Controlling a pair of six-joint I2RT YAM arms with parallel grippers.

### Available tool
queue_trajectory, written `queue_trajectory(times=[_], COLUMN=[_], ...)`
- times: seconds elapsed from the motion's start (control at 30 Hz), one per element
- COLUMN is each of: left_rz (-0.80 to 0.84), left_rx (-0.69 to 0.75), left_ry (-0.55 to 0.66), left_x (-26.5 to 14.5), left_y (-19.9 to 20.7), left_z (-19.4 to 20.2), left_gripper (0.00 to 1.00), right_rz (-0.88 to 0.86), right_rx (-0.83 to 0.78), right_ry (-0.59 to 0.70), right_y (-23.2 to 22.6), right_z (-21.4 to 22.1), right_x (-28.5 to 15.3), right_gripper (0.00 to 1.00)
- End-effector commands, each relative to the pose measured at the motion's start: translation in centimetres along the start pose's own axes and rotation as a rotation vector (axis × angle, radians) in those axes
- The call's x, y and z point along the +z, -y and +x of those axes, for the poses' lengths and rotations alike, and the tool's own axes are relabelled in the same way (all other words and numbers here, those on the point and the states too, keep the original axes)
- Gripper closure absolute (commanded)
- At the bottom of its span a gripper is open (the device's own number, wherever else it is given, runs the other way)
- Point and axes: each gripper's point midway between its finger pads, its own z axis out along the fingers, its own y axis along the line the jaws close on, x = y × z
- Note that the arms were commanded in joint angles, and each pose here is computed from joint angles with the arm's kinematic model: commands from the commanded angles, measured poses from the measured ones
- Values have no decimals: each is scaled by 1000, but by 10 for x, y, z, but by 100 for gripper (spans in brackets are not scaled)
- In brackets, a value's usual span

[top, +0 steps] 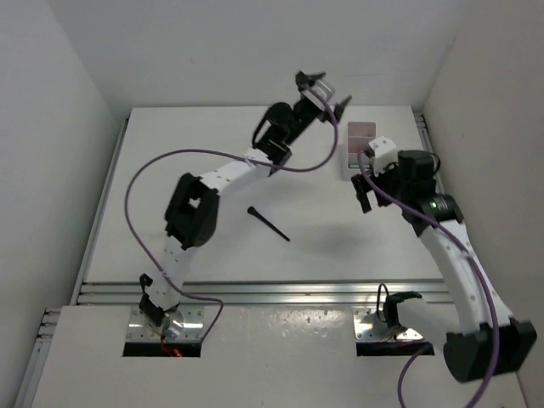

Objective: Organize the makeup

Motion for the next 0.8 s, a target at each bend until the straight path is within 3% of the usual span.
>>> queue_trajectory(times=[0.0, 0.03, 0.07, 0.13, 0.17, 0.23, 0.3, 0.37, 0.4, 0.43, 0.5, 0.53, 0.67, 0.77], left_rz=[-142, -187, -293, -408, -499, -546, -622, -672, -716, -749, -795, -807, -843, -871], left_rx=[105, 125, 135, 162, 176, 182, 174, 157, 120, 113, 63, 50, 15, 10], left_ry=[-58, -128, -246, -377, -497, -590, -675, -715, -785, -756, -781, -751, -743, -743], left_x=[-24, -42, -73, -118, -167, -216, -282, -321, -358, -372, -405, -411, -432, -443], left_y=[-89, -112, -147, -181, -205, -220, -234, -239, -241, -241, -238, -236, -232, -235], left_z=[-74, -91, -66, -57, -51, -47, -53, -55, -39, -57, -48, -58, -53, -49], left_gripper=[1, 1, 1, 1, 1, 1, 1, 1, 1, 1, 1, 1, 1, 1], right_rz=[-411, -434, -519, -562, -592, -625, -620, -653, -657, -663, -649, -634, -643, -679], right_rx=[150, 144, 138, 78, 41, -15, -28, -29, -30, -46, -98, -150, -312, -316], right_ry=[71, 130, 82, 113, 128, 139, 55, -4, -35, -146, -165, -245, -288, -272], right_y=[-72, -76, -102, -130, -151, -186, -207, -233, -238, -255, -267, -281, -309, -325], right_z=[-42, -59, -51, -59, -62, -70, -58, -69, -68, -39, -57, -31, -3, 10], right_x=[29, 38, 56, 70, 82, 96, 127, 140, 147, 171, 174, 189, 194, 192], right_gripper=[4, 6, 8, 8, 8, 8, 7, 7, 7, 9, 10, 10, 10, 12])
